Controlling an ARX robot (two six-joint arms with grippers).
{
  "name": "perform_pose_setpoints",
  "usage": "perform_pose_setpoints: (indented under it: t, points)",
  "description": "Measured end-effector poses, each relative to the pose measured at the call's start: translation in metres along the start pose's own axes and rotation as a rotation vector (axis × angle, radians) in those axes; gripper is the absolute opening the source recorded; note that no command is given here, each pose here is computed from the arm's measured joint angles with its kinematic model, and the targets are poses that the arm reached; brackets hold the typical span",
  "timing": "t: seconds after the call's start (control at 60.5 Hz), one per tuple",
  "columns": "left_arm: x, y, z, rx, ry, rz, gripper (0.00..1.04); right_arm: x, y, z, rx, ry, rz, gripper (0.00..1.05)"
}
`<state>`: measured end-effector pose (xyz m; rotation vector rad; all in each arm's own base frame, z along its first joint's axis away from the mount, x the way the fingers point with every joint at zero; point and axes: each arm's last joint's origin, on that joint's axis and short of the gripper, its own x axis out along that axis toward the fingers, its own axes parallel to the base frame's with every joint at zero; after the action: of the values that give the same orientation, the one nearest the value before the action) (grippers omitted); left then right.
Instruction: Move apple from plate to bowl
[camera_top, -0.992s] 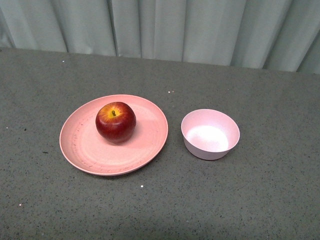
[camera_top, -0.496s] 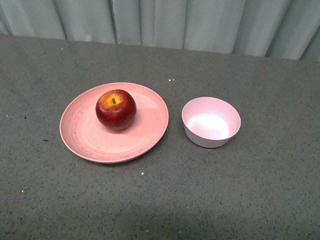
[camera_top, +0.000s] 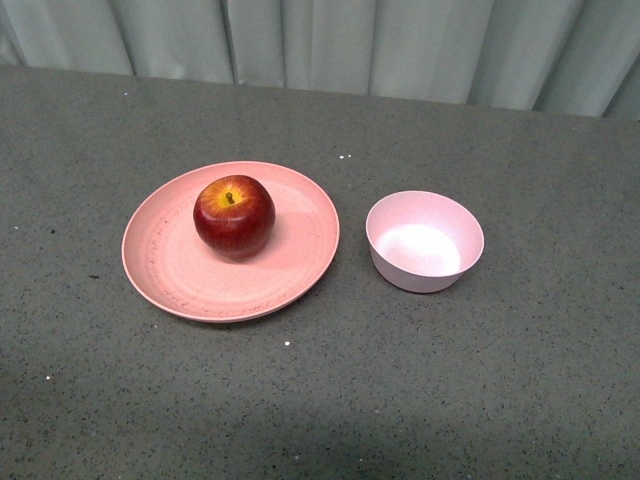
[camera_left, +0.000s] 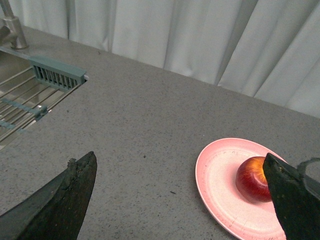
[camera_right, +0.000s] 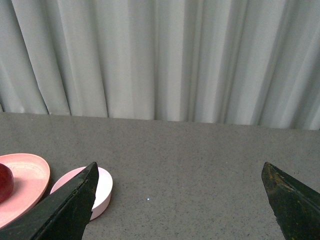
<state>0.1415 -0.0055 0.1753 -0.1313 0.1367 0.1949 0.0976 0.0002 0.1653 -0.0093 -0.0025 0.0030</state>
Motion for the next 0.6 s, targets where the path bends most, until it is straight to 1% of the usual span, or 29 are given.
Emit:
perform_pose_setpoints:
  t: [0.116,0.215,0.314,0.364,0.413,0.512,0.595]
  points:
    - [0.039,-0.023,0.008,-0.006,0.012,-0.119,0.98,0.000,0.000,0.000,0.000,0.000,0.000,0.95]
    - [0.074,-0.041,0.007,0.001,0.039,-0.184,0.98,0.000,0.000,0.000,0.000,0.000,0.000,0.95]
    - [0.112,-0.058,-0.006,0.018,0.130,-0.200,0.98,0.000,0.000,0.000,0.000,0.000,0.000,0.95]
    - [0.136,-0.071,-0.020,0.040,0.201,-0.215,0.98,0.000,0.000,0.000,0.000,0.000,0.000,0.95]
    - [0.152,-0.082,-0.031,0.063,0.247,-0.232,0.98,0.000,0.000,0.000,0.000,0.000,0.000,0.95]
    - [0.170,-0.100,-0.041,0.086,0.280,-0.276,0.98,0.000,0.000,0.000,0.000,0.000,0.000,0.95]
    - [0.184,-0.113,-0.047,0.102,0.302,-0.290,0.98,0.000,0.000,0.000,0.000,0.000,0.000,0.95]
